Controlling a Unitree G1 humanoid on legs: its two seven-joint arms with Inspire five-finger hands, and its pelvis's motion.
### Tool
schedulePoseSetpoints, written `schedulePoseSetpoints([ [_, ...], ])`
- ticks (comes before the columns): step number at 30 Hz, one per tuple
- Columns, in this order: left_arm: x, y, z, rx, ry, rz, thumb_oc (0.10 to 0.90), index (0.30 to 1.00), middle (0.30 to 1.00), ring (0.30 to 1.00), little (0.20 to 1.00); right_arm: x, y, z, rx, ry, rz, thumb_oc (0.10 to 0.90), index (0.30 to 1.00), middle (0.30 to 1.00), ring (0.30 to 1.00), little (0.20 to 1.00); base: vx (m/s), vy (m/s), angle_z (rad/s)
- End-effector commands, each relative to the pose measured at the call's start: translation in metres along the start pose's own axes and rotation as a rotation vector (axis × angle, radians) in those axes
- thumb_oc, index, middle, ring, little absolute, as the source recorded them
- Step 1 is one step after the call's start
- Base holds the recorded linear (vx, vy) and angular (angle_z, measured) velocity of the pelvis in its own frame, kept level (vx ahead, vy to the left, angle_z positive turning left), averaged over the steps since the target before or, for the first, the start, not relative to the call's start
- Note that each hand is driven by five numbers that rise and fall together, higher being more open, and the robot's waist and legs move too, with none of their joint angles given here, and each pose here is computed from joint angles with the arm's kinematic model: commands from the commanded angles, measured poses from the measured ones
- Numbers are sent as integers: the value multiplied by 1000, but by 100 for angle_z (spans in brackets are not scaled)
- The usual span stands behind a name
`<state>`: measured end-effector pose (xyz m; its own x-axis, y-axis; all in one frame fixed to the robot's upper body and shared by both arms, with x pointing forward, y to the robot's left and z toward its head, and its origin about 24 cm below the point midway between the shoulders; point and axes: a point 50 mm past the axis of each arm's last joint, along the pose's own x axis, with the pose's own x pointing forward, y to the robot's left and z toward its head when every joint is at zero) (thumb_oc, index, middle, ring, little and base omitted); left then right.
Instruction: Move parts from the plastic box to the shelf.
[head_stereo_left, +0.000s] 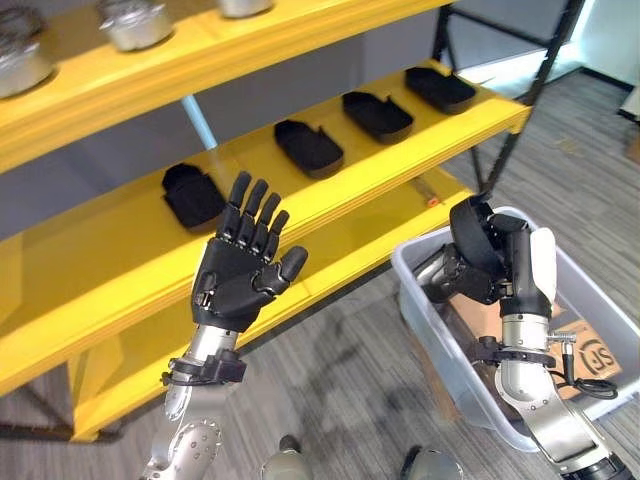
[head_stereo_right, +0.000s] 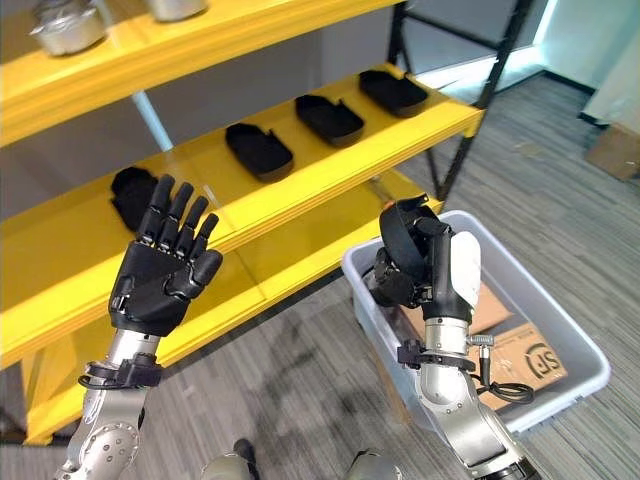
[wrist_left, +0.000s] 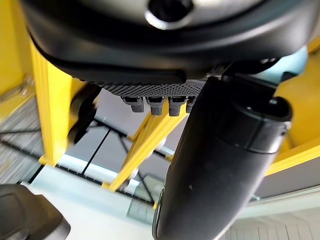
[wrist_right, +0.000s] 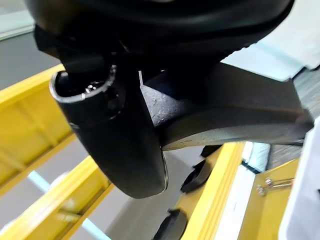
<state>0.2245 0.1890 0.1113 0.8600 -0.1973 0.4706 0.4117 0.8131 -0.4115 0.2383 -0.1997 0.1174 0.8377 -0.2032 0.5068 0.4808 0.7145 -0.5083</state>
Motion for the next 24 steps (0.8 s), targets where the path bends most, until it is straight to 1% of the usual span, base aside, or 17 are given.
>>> schedulePoseSetpoints([
  [1,12,-18,24,214,-76,-174,900,1000,1000,1000,1000,30,-33,43,21,-318,-260,400,300,300,300,300,-53,387,47],
  [4,8,-17,24,281,-66,-176,900,1000,1000,1000,1000,33,-40,41,6,-336,-277,400,300,300,300,300,-81,313,39],
  [7,0,-4,33,267,-85,-69,900,1000,1000,1000,1000,35,-47,44,-2,-371,-300,400,300,300,300,300,-140,348,37],
  [10,-11,16,28,185,-36,76,900,1000,1000,1000,1000,34,-44,50,-3,-396,-304,400,300,300,300,300,-162,329,36],
  [17,-11,15,16,165,21,14,900,1000,1000,1000,1000,32,-44,56,11,-418,-353,400,300,300,300,300,-101,230,43],
  [24,-7,19,0,130,120,9,900,1000,1000,1000,1000,27,-32,57,-3,-422,-320,400,300,300,300,300,-36,55,10],
])
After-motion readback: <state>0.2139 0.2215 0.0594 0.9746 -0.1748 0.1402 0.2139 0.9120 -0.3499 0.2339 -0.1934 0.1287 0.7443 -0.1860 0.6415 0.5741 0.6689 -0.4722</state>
